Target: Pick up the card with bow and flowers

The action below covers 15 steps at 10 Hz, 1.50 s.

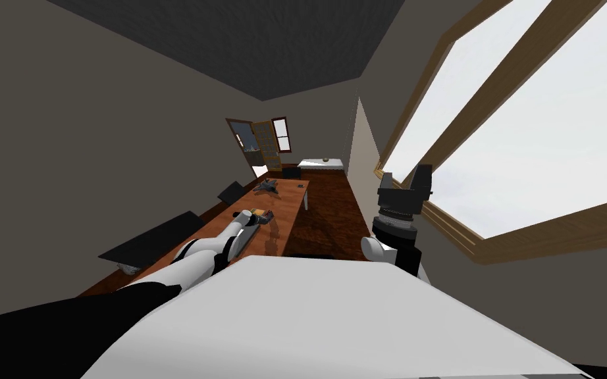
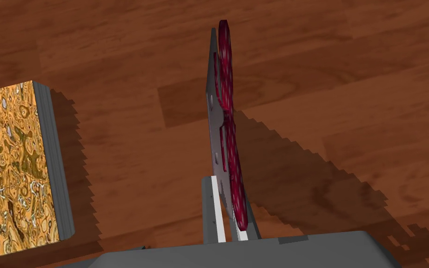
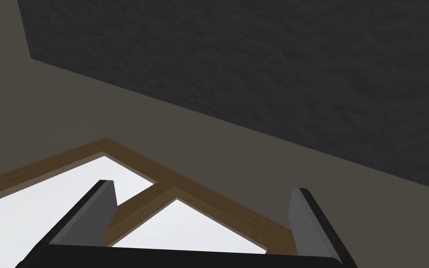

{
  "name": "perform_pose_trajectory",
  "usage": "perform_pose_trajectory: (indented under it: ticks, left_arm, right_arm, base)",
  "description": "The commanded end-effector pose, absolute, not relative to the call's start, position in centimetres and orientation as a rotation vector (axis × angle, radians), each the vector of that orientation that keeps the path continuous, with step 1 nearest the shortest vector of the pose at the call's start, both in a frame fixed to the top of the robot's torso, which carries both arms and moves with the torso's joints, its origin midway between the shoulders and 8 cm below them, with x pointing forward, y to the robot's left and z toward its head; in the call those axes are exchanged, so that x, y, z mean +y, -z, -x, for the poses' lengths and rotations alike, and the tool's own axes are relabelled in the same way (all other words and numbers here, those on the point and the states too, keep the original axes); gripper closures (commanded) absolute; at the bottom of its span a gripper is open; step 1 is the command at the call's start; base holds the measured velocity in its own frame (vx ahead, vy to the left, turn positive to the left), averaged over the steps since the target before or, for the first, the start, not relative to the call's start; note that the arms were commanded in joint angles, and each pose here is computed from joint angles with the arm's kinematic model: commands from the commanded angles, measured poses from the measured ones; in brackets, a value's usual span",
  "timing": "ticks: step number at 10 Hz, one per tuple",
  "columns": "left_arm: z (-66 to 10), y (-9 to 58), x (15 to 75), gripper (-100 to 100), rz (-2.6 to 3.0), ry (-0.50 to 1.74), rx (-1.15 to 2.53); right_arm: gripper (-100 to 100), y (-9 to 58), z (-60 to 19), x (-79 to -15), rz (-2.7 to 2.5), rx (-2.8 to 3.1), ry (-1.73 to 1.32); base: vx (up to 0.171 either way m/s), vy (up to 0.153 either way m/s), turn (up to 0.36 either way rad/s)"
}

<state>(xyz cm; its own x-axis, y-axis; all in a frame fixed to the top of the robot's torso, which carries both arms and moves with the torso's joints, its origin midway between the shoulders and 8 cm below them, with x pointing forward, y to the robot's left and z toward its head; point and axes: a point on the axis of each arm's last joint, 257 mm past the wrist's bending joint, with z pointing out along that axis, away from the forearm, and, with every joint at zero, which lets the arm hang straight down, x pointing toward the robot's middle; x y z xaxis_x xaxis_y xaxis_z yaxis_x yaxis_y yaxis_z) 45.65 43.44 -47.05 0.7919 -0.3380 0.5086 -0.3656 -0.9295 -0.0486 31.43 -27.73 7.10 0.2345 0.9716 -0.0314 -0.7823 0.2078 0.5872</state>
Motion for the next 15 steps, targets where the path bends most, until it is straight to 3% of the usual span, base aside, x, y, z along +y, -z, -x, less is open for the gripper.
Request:
perform_pose_trajectory:
  ticks: [1, 8, 11, 15]
  left_arm:
    - [-43.3, 47.3, 46.3, 100, -2.954, -0.781, -0.594]
    - [-41.8, 46.8, 48.0, 100, -2.93, -0.82, -0.513]
    - [-37.7, 46.4, 52.5, 100, -2.969, -0.777, -0.554]
    - [-35.7, 45.8, 54.1, 100, -2.962, -0.786, -0.52]
  right_arm:
    - [0, -7.1, -31.4, -27.7, -0.51, 0.443, -1.277]
    - [0, -7.1, -31.4, -27.7, -0.51, 0.443, -1.277]
    - [0, -7.1, -31.4, -27.7, -0.51, 0.443, -1.277]
    - [0, -7.1, -31.4, -27.7, -0.51, 0.443, -1.277]
  base:
    - [0.071, -0.11, -0.1]
    - [0.025, -0.037, -0.023]
    - [0.045, -0.081, -0.078]
    - [0.041, -0.055, -0.047]
